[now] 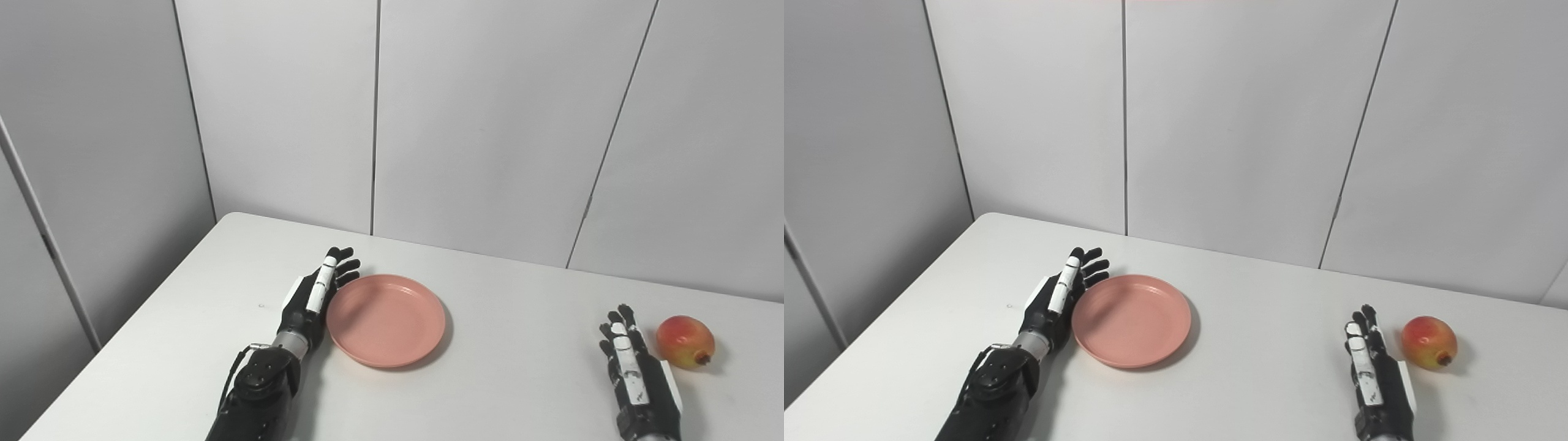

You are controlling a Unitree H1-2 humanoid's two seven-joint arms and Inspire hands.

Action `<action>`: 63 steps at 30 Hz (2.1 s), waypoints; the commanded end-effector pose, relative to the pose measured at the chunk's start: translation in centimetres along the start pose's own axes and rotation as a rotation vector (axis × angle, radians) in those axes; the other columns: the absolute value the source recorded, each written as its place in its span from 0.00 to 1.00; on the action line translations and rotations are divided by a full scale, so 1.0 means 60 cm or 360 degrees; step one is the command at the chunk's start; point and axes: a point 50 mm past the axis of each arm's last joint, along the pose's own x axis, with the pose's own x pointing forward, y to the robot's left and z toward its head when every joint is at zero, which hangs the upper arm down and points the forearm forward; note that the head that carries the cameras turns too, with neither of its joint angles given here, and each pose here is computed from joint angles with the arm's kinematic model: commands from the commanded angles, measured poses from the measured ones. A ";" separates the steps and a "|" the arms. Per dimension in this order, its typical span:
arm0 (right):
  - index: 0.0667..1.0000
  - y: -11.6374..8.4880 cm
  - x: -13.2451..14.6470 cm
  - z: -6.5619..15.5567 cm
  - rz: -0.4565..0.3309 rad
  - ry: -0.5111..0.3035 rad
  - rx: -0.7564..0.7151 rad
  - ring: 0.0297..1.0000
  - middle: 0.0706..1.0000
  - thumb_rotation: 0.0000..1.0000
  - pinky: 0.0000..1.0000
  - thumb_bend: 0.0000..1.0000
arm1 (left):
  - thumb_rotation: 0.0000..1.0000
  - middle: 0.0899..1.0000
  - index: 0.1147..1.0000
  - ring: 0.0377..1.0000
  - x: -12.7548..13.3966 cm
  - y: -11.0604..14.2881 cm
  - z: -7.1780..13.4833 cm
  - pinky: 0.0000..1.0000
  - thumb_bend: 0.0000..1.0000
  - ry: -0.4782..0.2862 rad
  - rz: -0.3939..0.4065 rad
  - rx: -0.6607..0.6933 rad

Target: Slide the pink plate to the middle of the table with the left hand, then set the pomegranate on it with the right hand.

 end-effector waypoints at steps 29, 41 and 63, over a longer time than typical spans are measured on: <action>0.99 0.066 0.025 0.038 0.0068 -0.0095 -0.0059 0.97 0.98 0.89 0.99 0.52 | 1.00 0.92 0.91 0.92 -0.025 -0.063 -0.002 0.91 0.58 -0.0033 -0.0166 0.0002; 0.98 0.073 0.024 0.036 0.0078 -0.0057 -0.0053 0.97 0.99 0.87 1.00 0.58 | 1.00 0.94 0.93 0.94 -0.044 -0.096 -0.010 0.93 0.57 -0.0025 -0.0220 -0.0121; 0.99 0.070 0.021 0.036 0.0104 -0.0051 -0.0058 0.96 0.98 0.86 0.98 0.55 | 1.00 0.93 0.91 0.93 -0.068 -0.135 -0.030 0.91 0.55 -0.0012 -0.0308 -0.0176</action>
